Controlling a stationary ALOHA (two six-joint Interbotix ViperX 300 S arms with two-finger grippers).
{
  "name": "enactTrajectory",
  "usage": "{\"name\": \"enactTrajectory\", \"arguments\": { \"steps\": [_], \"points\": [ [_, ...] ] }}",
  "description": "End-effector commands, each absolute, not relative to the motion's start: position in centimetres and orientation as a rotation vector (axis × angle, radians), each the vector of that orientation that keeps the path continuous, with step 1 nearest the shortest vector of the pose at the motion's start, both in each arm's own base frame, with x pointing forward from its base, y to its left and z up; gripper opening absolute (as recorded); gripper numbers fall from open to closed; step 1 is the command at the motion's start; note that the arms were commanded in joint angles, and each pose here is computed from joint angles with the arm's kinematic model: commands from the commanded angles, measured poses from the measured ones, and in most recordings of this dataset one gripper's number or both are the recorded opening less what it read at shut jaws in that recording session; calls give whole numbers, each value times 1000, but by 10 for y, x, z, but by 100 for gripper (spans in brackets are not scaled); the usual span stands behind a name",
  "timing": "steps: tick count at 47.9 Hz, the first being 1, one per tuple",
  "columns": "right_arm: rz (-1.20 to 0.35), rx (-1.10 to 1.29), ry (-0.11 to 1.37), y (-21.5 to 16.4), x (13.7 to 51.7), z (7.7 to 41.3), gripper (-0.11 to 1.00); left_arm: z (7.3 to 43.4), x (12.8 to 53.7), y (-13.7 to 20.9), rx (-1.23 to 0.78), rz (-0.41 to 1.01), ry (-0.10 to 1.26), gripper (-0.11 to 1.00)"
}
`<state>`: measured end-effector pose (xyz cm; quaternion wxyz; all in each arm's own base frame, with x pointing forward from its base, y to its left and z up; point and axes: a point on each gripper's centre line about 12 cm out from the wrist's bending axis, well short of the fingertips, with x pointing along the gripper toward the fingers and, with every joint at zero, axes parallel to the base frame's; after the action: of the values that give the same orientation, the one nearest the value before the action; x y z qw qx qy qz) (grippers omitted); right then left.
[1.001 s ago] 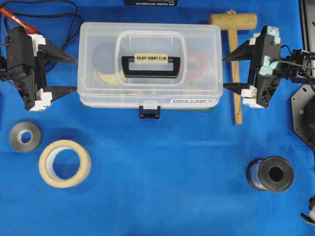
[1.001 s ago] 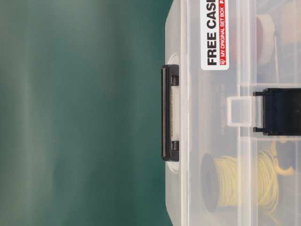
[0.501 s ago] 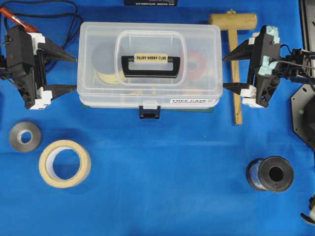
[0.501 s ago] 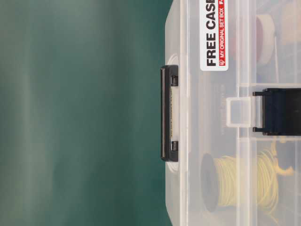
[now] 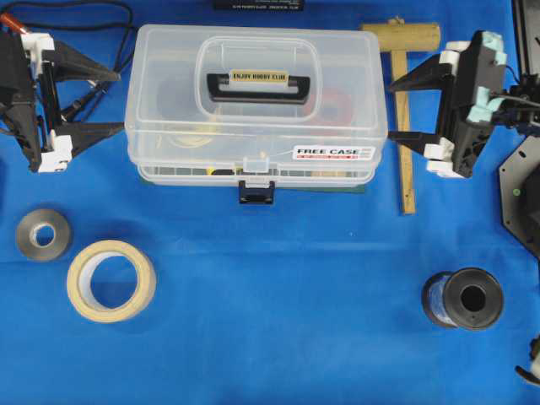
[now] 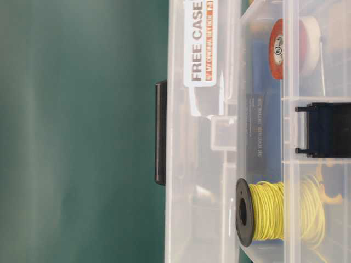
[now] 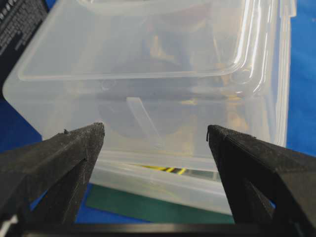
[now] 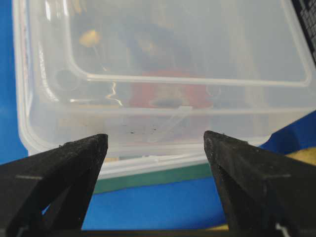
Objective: Open the tool box with both arms.
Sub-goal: 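Lift and swing the lid back away from the front with both grippers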
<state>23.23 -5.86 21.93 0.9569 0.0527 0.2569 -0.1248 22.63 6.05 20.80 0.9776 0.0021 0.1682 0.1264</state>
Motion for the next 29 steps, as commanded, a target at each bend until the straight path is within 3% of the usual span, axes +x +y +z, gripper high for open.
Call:
{"name": "enactTrajectory", "arguments": {
  "steps": [1, 29],
  "points": [
    [-238, 92, 415, -58, 244, 253, 81, 233, 237, 63, 12, 257, 251, 90],
    [-300, 100, 374, -74, 244, 268, 81, 243, 236, 84, 6, 340, 225, 90]
  ]
}}
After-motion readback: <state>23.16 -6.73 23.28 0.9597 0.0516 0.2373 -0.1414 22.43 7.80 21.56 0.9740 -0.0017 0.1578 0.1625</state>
